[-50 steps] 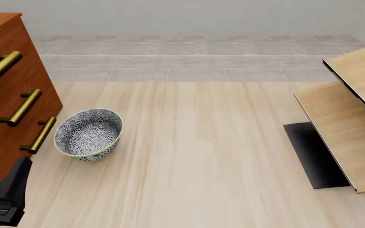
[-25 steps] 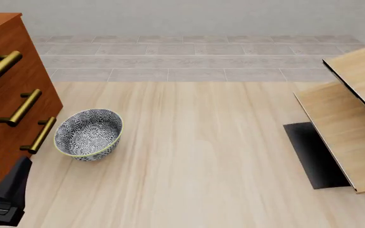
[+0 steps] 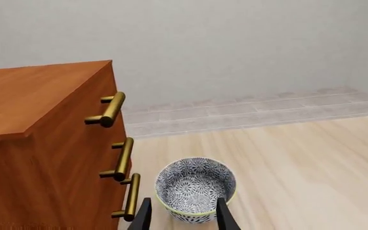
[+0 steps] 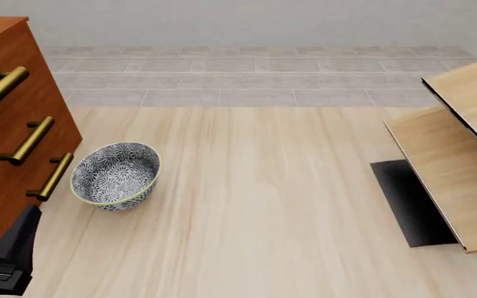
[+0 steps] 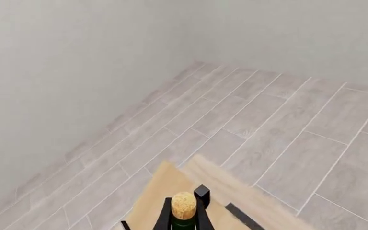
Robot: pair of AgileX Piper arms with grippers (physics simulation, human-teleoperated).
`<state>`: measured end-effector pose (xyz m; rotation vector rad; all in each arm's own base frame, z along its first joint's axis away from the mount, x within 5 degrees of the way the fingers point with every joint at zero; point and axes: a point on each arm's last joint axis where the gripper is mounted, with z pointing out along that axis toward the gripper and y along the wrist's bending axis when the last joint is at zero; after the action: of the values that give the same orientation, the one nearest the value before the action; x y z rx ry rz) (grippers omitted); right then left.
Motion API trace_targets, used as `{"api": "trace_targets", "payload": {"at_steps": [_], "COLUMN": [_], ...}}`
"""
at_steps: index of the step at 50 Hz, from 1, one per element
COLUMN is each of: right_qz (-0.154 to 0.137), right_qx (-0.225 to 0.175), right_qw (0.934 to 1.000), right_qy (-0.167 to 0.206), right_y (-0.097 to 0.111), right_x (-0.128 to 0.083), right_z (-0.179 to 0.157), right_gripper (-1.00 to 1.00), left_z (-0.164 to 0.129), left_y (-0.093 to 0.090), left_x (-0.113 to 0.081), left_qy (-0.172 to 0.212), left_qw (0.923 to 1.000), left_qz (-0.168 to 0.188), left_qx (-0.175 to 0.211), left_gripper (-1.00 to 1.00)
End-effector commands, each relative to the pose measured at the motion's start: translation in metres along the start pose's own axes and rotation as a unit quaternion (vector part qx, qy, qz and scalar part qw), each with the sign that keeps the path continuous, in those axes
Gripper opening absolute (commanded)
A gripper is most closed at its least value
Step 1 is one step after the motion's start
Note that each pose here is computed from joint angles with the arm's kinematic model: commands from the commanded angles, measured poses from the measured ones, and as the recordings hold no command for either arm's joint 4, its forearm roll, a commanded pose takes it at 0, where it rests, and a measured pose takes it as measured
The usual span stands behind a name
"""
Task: Put the wine bottle on the wine rack.
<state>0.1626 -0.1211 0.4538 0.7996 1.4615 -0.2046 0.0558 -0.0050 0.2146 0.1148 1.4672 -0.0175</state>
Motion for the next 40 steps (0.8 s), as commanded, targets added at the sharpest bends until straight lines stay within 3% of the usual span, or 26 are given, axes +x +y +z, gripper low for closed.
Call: {"api": "trace_targets", "payload": {"at_steps": [1, 40], "right_qz": [-0.002, -0.015], "right_qx": [0.035, 0.099], "right_qw": [0.9985, 0.9935], "right_qy": [0.043, 0.054], "right_y": [-0.017, -0.06], "right_x": [0.026, 0.042], "right_z": [0.025, 0.078], "right_gripper": [-1.0, -1.0], "left_z": [0.0, 0.0], "left_y": [0.0, 0.001], "left_x": [0.0, 0.001], "left_qy": [0.0, 0.003], "left_qw": [1.0, 1.0], "left_qz": [0.0, -0.001], "left_qx": [-0.001, -0.005], "left_gripper": [1.0, 1.0]}}
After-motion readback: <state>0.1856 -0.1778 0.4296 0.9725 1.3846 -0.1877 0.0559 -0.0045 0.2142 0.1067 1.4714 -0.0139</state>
